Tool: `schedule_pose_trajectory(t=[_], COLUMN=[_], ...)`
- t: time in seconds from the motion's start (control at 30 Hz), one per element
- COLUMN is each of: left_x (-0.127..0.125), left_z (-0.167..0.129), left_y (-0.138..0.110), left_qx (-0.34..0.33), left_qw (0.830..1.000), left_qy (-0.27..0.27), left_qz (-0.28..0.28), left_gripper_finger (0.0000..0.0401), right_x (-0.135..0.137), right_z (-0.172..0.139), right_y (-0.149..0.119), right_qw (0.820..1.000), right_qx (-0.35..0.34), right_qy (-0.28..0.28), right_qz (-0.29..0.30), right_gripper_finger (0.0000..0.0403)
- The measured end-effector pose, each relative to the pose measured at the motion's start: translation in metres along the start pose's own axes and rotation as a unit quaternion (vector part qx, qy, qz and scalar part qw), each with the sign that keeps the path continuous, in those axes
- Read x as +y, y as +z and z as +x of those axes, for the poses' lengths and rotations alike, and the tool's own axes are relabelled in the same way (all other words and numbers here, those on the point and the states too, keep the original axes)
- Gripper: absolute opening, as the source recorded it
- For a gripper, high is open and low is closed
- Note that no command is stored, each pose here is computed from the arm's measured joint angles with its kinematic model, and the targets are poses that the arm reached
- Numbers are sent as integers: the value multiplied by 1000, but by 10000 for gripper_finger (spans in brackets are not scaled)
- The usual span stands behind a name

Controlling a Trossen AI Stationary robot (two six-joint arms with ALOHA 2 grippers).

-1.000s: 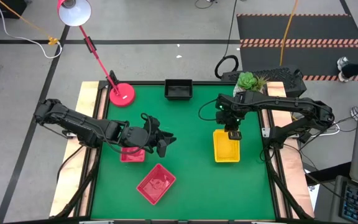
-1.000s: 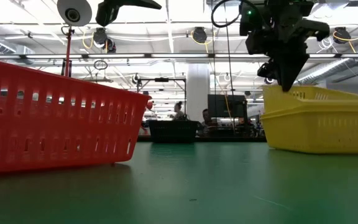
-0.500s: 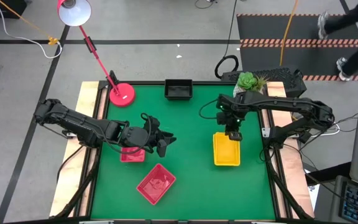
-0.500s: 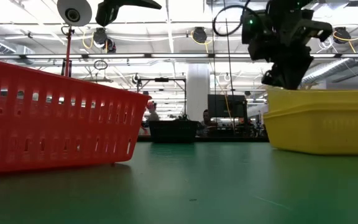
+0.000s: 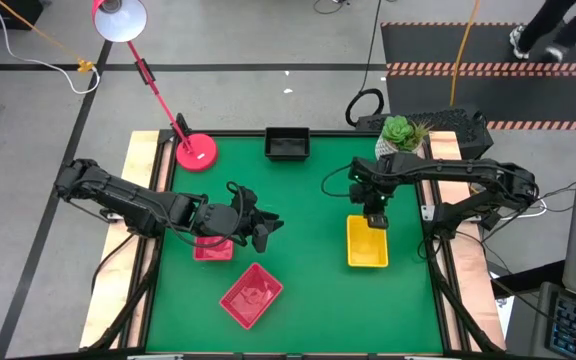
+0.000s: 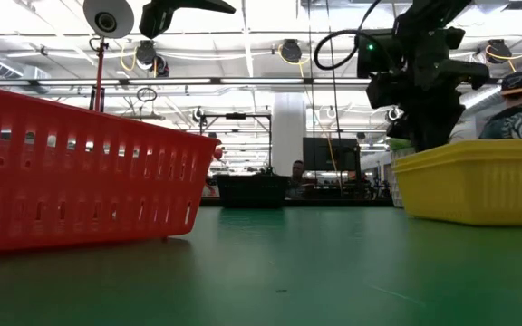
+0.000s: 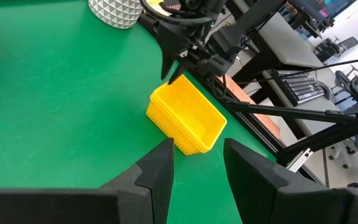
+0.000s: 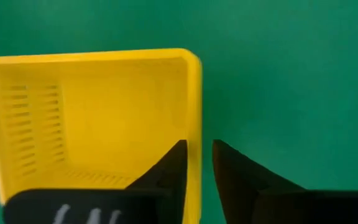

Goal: Stack baskets by color
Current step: Stack the bottom yellow bin on the top stacked yellow bins, then stack the bottom red bin on the top stacked red bins

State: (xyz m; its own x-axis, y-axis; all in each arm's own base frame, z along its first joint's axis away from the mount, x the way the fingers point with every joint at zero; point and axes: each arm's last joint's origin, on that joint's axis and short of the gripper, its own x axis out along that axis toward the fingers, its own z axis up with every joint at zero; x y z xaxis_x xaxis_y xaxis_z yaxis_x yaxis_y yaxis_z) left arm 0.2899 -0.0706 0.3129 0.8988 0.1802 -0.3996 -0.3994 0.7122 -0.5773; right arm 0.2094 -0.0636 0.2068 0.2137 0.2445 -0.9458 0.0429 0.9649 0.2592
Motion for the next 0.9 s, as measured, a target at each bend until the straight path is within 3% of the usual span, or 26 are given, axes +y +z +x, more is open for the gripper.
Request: schedule_pose_trajectory(t=[0.37,0.63,0.9], left_x=[0,-3,-7], left_z=[0,-1,-9], left_y=[0,-5,-15], left_qx=[2,61,96], left_qw=[1000,997,994], left_qy=[-1,-42,-50], left_qz=[-13,-33,-21], left_gripper_finger=[140,140,140], right_x=[2,11,42], right_z=[-17,-44,-95], right_y=[12,21,22], right_qw=[999,993,984], right_qx=[-21,-42,-108], right_qy=[-13,-12,-2], right_qz=[40,108,143], right_gripper_finger=[130,133,133])
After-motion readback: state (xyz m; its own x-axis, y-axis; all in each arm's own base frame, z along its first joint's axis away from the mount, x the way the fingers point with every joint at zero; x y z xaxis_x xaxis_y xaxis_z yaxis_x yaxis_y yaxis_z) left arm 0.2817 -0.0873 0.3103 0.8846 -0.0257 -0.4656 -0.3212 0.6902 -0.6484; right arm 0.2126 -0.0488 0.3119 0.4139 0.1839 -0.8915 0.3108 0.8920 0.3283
